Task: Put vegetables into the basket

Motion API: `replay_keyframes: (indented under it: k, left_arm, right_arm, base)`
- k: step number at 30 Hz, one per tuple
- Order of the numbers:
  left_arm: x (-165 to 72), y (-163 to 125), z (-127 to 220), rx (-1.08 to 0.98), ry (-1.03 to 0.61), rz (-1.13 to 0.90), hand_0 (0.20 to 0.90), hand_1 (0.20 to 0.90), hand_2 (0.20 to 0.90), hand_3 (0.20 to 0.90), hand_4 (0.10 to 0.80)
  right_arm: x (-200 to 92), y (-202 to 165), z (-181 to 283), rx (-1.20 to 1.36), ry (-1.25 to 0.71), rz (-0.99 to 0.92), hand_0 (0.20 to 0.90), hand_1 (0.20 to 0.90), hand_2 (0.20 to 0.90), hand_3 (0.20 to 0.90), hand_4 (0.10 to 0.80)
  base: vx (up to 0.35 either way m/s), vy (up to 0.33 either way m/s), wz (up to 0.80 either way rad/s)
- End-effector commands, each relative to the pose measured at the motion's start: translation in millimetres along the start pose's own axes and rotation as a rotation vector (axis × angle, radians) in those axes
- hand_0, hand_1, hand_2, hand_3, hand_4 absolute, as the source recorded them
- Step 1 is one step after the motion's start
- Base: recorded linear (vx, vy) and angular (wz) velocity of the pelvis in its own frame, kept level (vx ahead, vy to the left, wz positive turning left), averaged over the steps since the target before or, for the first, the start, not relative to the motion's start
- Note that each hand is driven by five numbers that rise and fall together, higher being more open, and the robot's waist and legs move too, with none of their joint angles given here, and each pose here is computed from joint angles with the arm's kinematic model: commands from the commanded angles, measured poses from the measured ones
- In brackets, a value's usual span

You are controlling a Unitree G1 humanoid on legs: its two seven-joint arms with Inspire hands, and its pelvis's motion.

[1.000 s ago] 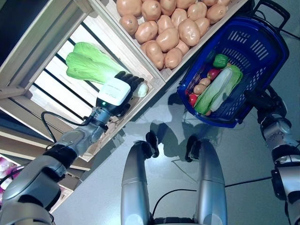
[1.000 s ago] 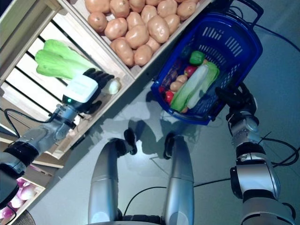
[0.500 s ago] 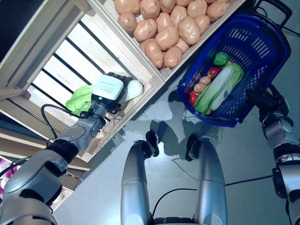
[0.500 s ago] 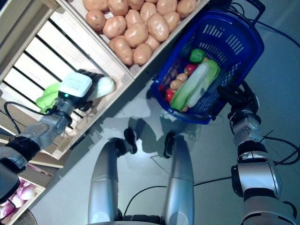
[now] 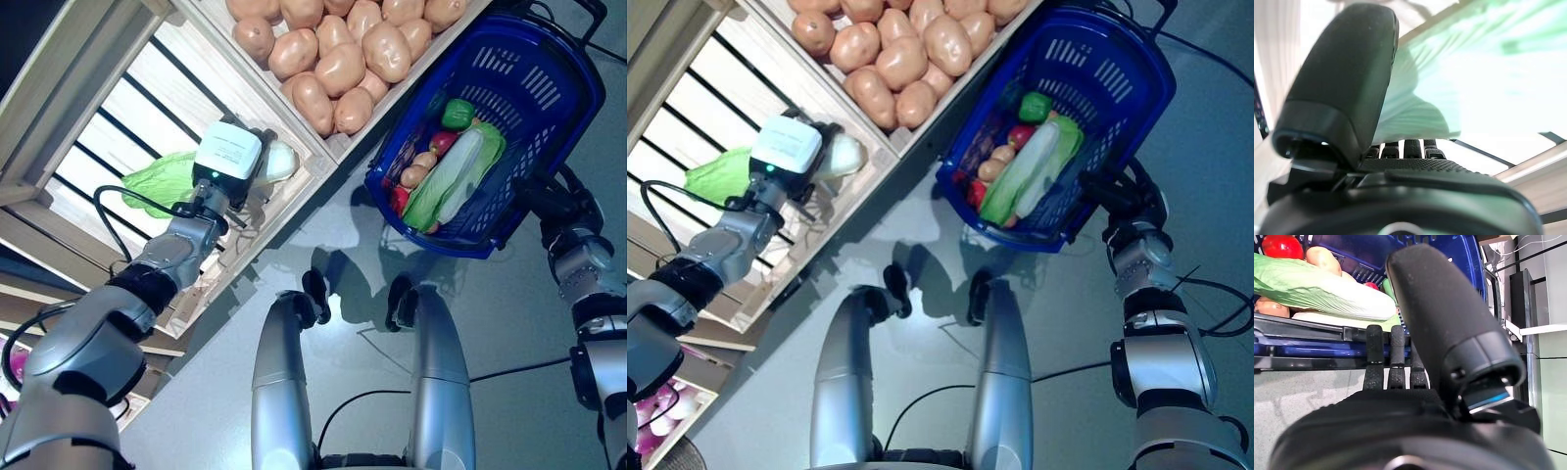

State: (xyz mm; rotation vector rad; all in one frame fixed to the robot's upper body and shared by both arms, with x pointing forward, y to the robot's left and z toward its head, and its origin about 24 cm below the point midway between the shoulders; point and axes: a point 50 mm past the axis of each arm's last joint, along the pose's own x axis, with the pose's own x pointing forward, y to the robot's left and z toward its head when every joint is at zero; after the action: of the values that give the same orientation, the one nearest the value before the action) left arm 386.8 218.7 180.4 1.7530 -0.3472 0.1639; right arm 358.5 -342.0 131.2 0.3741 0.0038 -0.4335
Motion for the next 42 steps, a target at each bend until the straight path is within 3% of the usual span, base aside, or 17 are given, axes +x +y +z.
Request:
replay_keyframes:
  k: [1,11,19,24,31,36,42]
  left_arm:
    - [5,2,-33,-0.19,0.211,-0.035,0.3,0.3,0.3,0.3,0.4]
    - [4,-8,-21,-0.678,0.303,0.039,0.3,0.3,0.3,0.3,0.4]
    - [-16,-30,-8,-1.076,0.326,0.035,0.3,0.3,0.3,0.3,0.4]
    - [-37,-40,-6,-1.248,0.354,0.067,0.3,0.3,0.3,0.3,0.4]
    - [-90,-73,6,-1.618,0.436,0.044,0.3,0.3,0.3,0.3,0.4]
    - [-106,-75,4,-1.812,0.44,0.081,0.3,0.3,0.3,0.3,0.4]
    - [-107,-59,4,-1.984,0.326,0.146,0.3,0.3,0.3,0.3,0.4]
  right_arm:
    - [-4,-7,-21,-0.046,0.069,-0.024,0.9,0.9,0.9,0.9,0.8]
    - [-6,6,-37,-0.039,0.088,0.016,0.9,0.9,0.9,0.9,0.8]
    - [-22,13,-75,-0.043,0.116,0.103,0.9,0.9,0.9,0.9,0.8]
    - [-44,37,-104,-0.052,0.116,0.229,0.9,0.9,0.9,0.9,0.8]
    - [-95,36,-146,-0.134,0.202,0.407,0.9,0.9,0.9,0.9,0.8]
    - [-120,41,-161,-0.166,0.308,0.6,0.9,0.9,0.9,0.9,0.8]
    - [-135,52,-163,-0.074,0.363,0.738,0.9,0.9,0.9,0.9,0.8]
  base:
    - [0.0,0.0,0.0]
    - [0.0,0.0,0.0]
    - [0.022,0.007,0.07]
    - [0.054,0.012,0.12]
    - [0.151,0.014,0.07]
    - [0.156,0.052,0.04]
    - [0.037,0.022,0.15]
